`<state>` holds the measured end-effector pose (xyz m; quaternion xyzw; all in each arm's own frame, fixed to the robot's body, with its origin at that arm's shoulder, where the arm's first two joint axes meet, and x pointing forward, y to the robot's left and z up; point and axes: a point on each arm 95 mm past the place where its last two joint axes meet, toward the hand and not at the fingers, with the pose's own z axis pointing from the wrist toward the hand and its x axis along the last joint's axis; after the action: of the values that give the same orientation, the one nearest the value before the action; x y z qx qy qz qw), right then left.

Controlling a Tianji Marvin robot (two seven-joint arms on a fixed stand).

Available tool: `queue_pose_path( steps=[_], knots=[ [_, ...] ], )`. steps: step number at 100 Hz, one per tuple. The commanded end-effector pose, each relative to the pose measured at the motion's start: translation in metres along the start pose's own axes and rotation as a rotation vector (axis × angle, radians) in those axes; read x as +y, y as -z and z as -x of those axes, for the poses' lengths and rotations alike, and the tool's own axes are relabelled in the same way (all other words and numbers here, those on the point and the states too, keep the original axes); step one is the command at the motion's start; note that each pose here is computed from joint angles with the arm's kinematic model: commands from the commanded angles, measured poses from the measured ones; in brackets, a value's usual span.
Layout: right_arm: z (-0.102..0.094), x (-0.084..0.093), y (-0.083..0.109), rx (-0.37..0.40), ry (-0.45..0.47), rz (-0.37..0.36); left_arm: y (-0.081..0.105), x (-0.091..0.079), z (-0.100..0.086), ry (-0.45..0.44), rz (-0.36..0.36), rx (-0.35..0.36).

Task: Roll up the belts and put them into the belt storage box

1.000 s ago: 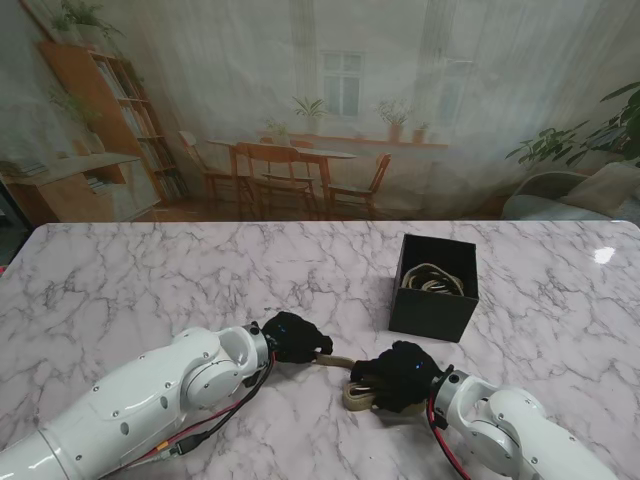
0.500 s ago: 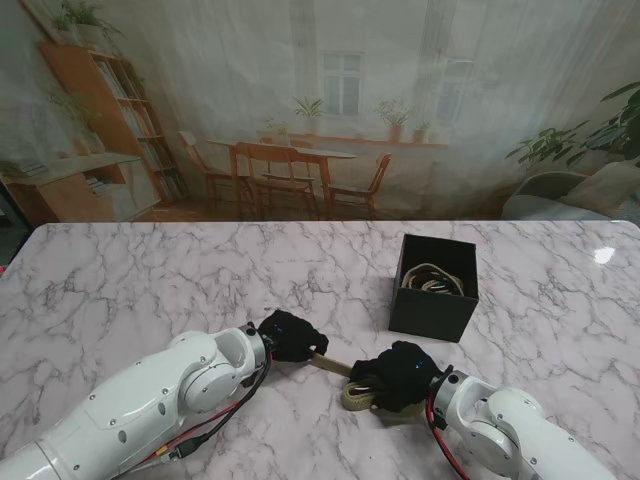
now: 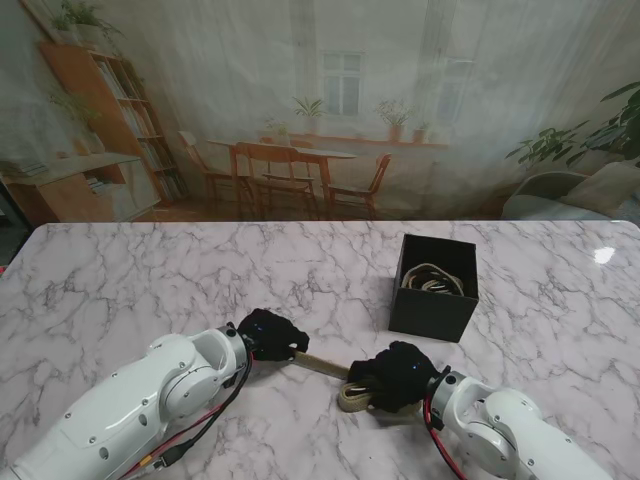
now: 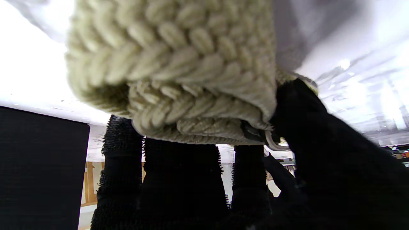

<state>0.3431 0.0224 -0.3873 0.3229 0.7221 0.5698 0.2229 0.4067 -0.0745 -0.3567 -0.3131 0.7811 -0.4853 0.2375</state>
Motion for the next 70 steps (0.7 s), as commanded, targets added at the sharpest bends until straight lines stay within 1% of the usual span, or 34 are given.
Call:
queue_pose_path(
  steps=[1,32,70],
  knots=[
    [0.0016,-0.0187,0.0073,-0.015,-0.008,-0.054,0.0073,0.0106,0.0129,-0.012,0.045,-0.034],
    [0.0018,-0.0194,0.006,-0.005,-0.013,-0.048,0.0142,0.0163,0.0195,-0.019,0.059,-0.058],
    [0.0018,-0.02,0.0058,-0.012,-0.019,-0.042,0.0163,0.0164,0.0209,-0.021,0.069,-0.063]
  ],
)
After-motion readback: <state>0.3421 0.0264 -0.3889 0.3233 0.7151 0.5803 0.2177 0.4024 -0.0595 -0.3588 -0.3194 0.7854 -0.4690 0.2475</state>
